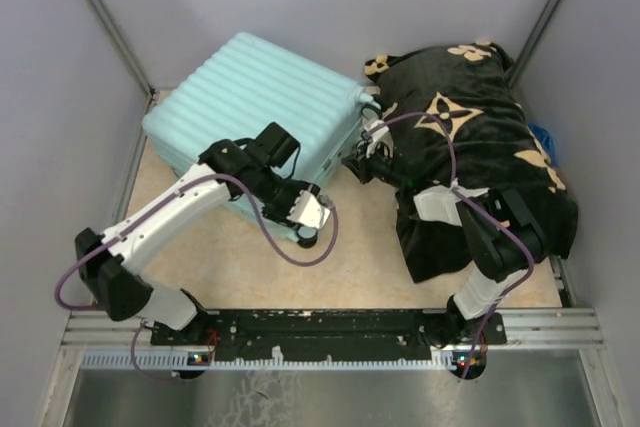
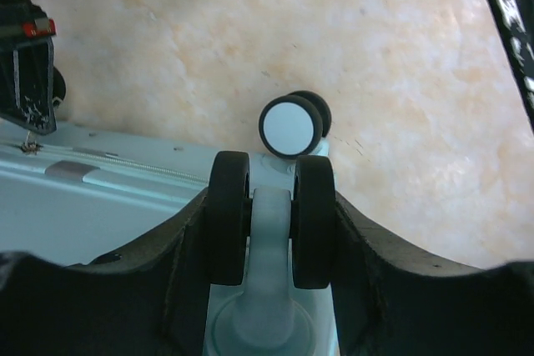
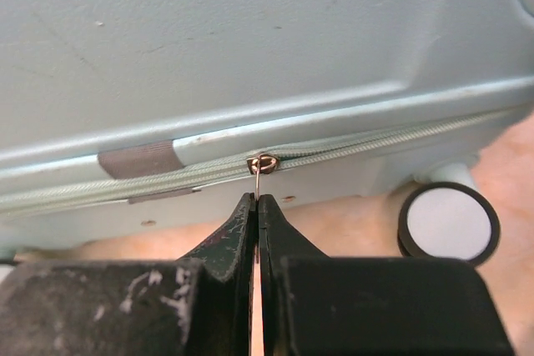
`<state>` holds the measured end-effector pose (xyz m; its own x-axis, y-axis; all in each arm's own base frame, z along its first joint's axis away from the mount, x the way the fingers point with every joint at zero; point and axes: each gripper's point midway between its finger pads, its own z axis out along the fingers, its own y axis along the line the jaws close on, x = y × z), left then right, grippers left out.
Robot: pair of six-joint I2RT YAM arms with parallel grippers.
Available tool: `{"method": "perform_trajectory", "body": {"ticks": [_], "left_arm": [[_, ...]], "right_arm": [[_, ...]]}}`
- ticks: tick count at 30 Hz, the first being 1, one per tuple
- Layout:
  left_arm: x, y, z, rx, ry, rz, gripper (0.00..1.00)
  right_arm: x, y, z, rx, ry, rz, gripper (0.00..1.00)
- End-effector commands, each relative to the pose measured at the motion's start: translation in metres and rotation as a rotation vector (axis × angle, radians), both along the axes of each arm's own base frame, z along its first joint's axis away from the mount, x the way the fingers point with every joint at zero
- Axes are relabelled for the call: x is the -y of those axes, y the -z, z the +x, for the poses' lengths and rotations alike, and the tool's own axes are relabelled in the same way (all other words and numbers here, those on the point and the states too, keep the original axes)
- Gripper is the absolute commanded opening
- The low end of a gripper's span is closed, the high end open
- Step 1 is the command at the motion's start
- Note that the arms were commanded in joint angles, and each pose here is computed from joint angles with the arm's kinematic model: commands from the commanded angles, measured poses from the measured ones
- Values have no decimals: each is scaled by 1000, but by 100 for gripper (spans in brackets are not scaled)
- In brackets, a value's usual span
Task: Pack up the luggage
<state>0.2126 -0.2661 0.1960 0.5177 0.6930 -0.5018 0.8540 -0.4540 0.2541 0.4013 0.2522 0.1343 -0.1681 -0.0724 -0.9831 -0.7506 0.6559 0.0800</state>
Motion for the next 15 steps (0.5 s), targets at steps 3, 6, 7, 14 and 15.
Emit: {"method": "perform_trajectory", "body": {"ticks": [3, 6, 7, 14, 15], "left_arm": [[-91, 20, -60, -124, -71, 261, 51], [-81, -1, -59, -84, -74, 158, 74], [-72, -13, -58, -69, -74, 93, 78], [-15, -106, -67, -91, -113, -351, 86], [-12, -113, -61, -71, -142, -382, 85]], "right_arm": [[-27, -29, -38, 87, -30, 73, 0], [-25, -23, -39, 81, -13, 68, 0], [-25, -22, -38, 83, -8, 63, 0], [-28, -25, -37, 99, -24, 60, 0], [-27, -25, -36, 101, -21, 62, 0]]}}
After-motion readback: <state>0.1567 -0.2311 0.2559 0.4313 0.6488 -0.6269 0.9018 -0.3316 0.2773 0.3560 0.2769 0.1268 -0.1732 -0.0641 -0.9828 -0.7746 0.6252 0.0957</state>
